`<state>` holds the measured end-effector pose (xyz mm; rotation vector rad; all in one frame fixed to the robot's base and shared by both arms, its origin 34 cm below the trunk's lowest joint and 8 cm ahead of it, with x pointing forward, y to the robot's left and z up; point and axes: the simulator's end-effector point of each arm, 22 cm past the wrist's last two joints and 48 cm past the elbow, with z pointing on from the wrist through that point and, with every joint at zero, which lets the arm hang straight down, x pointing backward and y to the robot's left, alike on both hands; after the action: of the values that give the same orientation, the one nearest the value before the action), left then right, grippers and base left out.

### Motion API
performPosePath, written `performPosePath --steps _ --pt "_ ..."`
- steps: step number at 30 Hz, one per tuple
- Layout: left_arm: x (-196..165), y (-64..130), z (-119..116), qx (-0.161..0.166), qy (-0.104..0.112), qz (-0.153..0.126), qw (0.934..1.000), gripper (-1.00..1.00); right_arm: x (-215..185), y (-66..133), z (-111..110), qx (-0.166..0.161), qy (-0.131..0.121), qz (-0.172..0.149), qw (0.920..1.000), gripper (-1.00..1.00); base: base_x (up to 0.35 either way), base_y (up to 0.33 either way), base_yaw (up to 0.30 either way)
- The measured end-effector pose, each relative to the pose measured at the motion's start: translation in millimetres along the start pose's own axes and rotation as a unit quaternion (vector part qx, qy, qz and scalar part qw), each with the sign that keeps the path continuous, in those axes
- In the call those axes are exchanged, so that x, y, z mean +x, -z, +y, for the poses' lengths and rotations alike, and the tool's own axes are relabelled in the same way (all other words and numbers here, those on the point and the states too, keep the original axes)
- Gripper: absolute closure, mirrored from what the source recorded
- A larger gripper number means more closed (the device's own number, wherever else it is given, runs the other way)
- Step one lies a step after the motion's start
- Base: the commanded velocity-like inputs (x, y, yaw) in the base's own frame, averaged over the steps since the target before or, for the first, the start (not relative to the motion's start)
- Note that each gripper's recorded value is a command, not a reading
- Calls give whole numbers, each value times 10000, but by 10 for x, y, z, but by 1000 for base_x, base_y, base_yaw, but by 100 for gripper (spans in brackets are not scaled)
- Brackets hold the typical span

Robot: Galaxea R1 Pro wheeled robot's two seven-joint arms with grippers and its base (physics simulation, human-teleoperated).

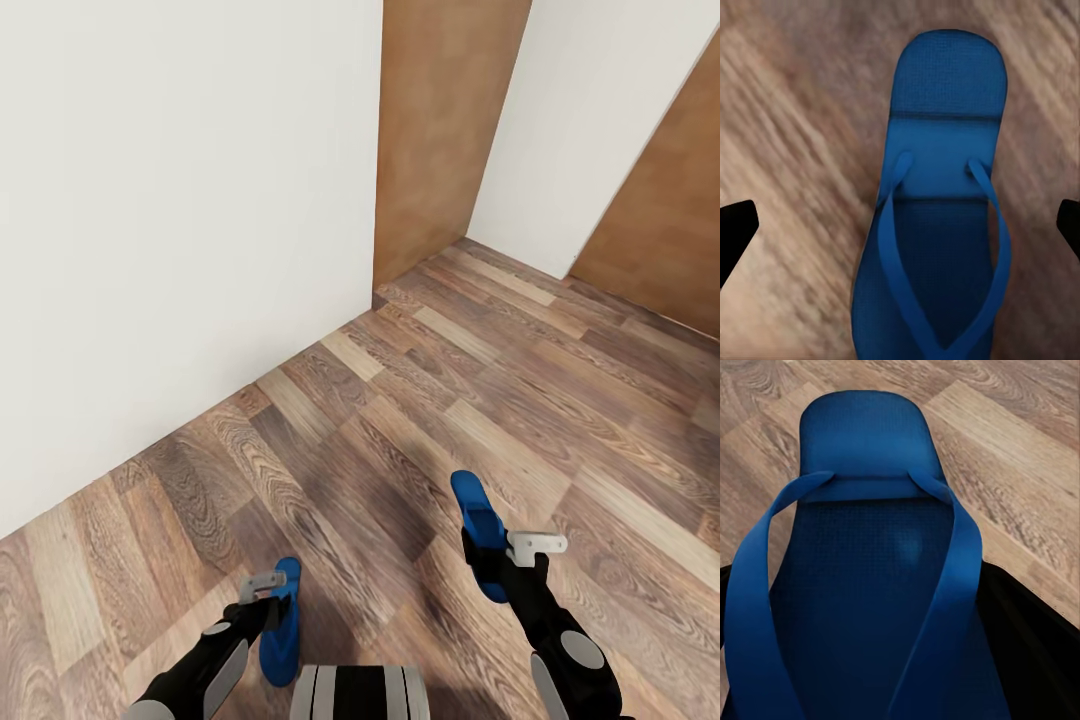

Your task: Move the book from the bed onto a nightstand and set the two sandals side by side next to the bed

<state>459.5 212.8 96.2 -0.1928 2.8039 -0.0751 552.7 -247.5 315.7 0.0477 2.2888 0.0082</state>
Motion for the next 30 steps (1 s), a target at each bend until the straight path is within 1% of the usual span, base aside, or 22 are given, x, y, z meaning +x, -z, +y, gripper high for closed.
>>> performPosePath --steps 9,14,30 --pt "13 -9 6 -24 -3 2 10000 -100 20 -8 1 -2 0 20 10000 100 0 0 0" --pt "115 -58 16 -40 -2 97 9999 -100 121 -45 -3 3 2 122 9999 100 0 0 0" --pt "97 -57 -5 -23 -16 75 10000 -100 119 -46 -3 2 1 121 9999 100 0 0 0"
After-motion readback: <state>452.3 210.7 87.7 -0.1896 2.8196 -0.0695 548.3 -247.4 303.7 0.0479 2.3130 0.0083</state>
